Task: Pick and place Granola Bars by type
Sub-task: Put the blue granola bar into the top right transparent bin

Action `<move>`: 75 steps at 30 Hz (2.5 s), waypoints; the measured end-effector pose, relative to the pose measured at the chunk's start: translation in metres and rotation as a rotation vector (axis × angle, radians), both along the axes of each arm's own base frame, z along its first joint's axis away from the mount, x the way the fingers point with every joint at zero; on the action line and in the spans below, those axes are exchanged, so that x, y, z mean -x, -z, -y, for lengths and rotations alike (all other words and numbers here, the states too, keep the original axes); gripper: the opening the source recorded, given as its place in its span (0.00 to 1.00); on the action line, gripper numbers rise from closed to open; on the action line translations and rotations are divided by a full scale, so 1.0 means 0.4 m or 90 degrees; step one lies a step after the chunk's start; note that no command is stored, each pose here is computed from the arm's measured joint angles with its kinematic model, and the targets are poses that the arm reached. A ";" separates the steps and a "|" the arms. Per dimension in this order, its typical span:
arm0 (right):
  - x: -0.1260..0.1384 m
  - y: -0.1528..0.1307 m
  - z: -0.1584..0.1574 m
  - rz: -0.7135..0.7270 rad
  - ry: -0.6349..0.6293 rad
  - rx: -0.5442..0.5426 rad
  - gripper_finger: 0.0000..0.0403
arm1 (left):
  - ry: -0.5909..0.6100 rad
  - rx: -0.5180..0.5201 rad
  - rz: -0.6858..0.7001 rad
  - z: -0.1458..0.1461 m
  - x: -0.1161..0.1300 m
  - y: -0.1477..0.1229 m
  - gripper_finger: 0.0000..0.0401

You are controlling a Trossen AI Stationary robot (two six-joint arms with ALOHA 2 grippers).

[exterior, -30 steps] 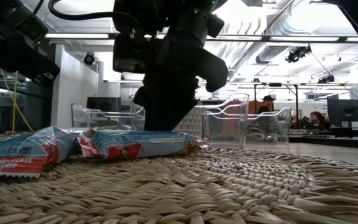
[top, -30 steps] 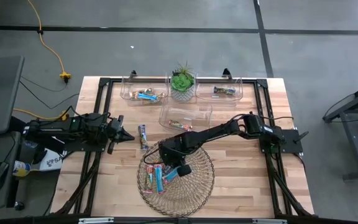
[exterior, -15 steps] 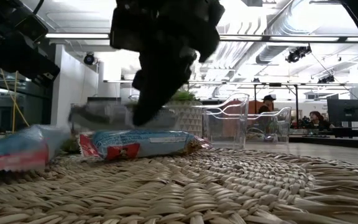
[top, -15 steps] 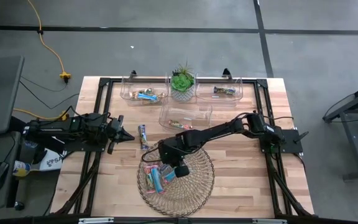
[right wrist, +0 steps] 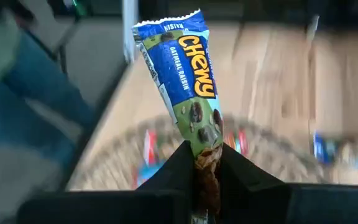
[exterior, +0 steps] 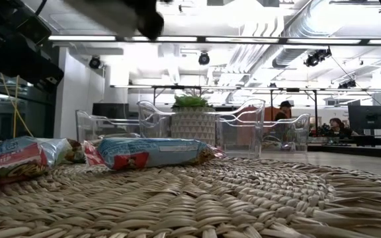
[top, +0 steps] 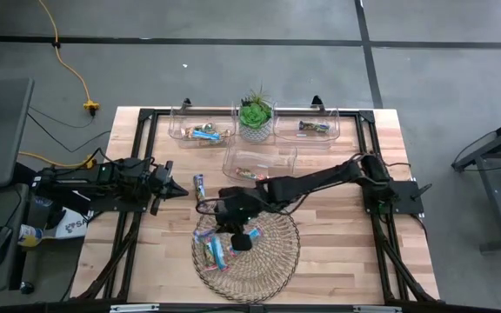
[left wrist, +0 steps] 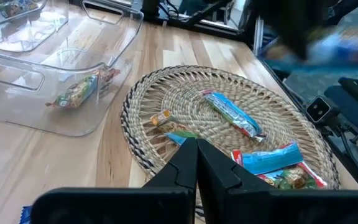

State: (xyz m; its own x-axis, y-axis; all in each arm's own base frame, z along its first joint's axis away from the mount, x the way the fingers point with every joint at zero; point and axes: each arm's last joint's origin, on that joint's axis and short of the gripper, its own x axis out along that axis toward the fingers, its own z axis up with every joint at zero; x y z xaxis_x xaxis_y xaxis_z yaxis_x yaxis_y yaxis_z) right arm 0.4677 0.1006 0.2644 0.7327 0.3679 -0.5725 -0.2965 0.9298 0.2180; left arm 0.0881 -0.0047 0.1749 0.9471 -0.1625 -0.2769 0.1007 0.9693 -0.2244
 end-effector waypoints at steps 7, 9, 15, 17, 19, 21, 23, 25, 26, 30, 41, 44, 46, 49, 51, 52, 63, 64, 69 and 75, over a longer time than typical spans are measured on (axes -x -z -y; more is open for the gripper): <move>0.008 -0.118 -0.033 0.182 0.064 -0.028 0.08 | 0.000 0.000 -0.001 0.000 0.000 0.000 0.00; 0.010 -0.141 -0.043 0.226 0.082 -0.031 0.08 | 0.001 0.000 -0.001 0.000 0.000 0.000 0.00; 0.016 -0.205 -0.068 0.367 0.136 -0.050 0.08 | 0.002 0.001 -0.001 0.000 0.000 0.000 0.00; 0.018 -0.221 -0.075 0.408 0.151 -0.053 0.08 | 0.002 0.001 -0.001 0.000 0.000 0.000 0.00; 0.021 -0.234 -0.082 0.444 0.165 -0.049 0.08 | 0.002 0.001 0.000 0.000 0.000 0.000 0.00; 0.025 -0.244 -0.089 0.473 0.181 -0.042 0.08 | 0.002 0.001 0.000 0.000 0.000 0.000 0.00; 0.028 -0.250 -0.094 0.491 0.199 -0.034 0.08 | 0.002 0.000 0.000 0.000 0.000 0.000 0.00; 0.031 -0.257 -0.098 0.508 0.221 -0.025 0.08 | 0.002 0.000 0.000 0.000 0.000 0.000 0.00; 0.033 -0.260 -0.101 0.517 0.231 -0.018 0.08 | 0.002 0.000 0.000 0.000 0.000 0.000 0.00; 0.038 -0.272 -0.099 0.547 0.300 0.013 0.08 | 0.001 0.000 0.000 0.000 0.000 0.000 0.00; 0.099 -0.365 -0.057 0.573 0.451 0.104 0.08 | 0.000 0.000 0.000 0.000 0.000 0.000 0.00; 0.132 -0.404 -0.040 0.567 0.519 0.150 0.08 | 0.000 0.000 -0.001 0.000 0.000 0.000 0.00; 0.156 -0.428 -0.028 0.549 0.570 0.195 0.08 | 0.000 0.000 0.000 0.000 0.000 0.000 0.00; 0.196 -0.462 -0.005 0.512 0.655 0.249 0.08 | 0.000 0.000 0.000 0.000 0.000 0.000 0.00; 0.222 -0.484 0.013 0.483 0.707 0.280 0.08 | 0.000 0.000 0.000 0.000 0.000 0.000 0.00; 0.237 -0.494 0.024 0.466 0.730 0.296 0.08 | 0.000 0.000 0.000 0.000 0.000 0.000 0.00; 0.345 -0.540 0.162 0.312 0.907 0.417 0.08 | 0.000 0.000 0.000 0.000 0.000 0.000 0.00; 0.349 -0.537 0.177 0.304 0.914 0.416 0.08 | 0.000 0.000 0.000 0.000 0.000 0.000 0.00; 0.368 -0.500 0.252 0.257 0.915 0.388 0.08 | 0.002 0.001 0.000 0.000 0.000 0.000 0.00; 0.388 -0.430 0.351 0.133 0.894 0.302 0.08 | 0.002 0.001 0.000 0.000 0.000 0.000 0.00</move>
State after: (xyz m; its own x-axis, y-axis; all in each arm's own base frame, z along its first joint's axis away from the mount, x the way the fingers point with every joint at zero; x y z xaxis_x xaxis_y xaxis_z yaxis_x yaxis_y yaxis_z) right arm 0.3124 -0.0397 0.4366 0.4038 -0.8719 -0.2770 0.8882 0.4462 -0.1098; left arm 0.0880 -0.0048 0.1749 0.9464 -0.1655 -0.2774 0.1034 0.9688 -0.2253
